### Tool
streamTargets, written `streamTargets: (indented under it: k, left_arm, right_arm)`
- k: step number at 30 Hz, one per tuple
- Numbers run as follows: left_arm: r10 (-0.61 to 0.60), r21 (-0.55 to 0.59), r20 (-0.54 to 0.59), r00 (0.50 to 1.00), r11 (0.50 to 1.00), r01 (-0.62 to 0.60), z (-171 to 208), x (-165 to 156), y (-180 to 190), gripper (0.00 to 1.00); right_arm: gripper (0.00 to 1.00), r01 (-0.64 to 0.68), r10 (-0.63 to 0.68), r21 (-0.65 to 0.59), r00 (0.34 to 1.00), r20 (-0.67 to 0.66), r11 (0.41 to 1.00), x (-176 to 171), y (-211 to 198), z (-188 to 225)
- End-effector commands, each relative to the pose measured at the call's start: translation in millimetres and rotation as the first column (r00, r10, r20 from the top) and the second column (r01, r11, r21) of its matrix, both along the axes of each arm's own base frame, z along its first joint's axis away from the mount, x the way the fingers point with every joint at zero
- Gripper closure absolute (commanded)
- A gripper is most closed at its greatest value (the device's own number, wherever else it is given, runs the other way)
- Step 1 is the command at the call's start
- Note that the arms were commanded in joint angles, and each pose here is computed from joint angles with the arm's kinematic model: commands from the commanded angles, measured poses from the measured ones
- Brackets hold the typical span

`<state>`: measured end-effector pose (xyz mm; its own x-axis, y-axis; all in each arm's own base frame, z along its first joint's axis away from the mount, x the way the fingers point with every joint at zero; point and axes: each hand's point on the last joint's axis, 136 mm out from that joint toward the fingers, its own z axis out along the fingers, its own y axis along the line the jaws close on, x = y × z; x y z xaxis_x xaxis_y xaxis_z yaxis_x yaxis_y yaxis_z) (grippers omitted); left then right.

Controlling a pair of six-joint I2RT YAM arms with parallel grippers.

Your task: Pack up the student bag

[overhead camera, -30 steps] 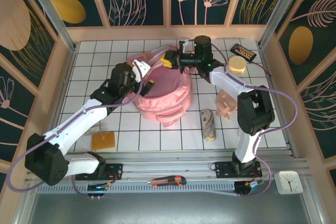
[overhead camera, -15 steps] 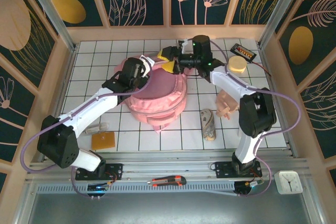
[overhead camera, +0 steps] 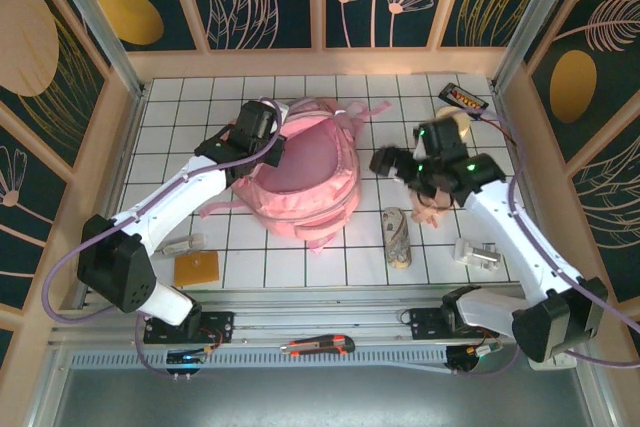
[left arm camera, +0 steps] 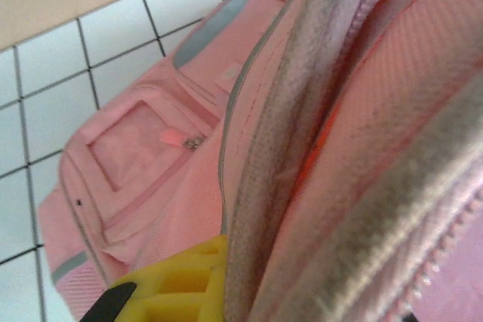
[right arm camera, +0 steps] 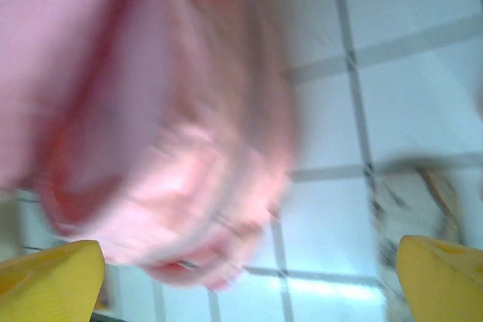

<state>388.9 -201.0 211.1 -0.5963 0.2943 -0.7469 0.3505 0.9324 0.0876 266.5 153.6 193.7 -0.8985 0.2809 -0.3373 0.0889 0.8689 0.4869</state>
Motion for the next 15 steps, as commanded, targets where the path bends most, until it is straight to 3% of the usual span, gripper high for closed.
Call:
streamTargets:
  k: [1,7,15]
  left_arm:
    - [0.000,-0.194,0.017,1.000,0.981,0.003,31.5,-0.8,-18.5,1.00]
    - [0.003,-0.201,0.023,1.000,0.980,0.001,28.9,-5.4,-15.3,1.00]
    - [0.003,-0.220,0.023,1.000,0.975,0.002,28.2,-7.4,-16.3,1.00]
  right_arm:
    - [0.01,-0.016,-0.027,-0.186,0.974,-0.224,0.982,-49.1,-24.3,-64.5]
    - [0.05,-0.106,0.002,-0.302,0.945,-0.328,0.948,-71.8,-26.0,-114.4]
    - [0.15,-0.153,0.016,-0.370,0.937,-0.348,0.916,-49.1,-30.8,-151.5]
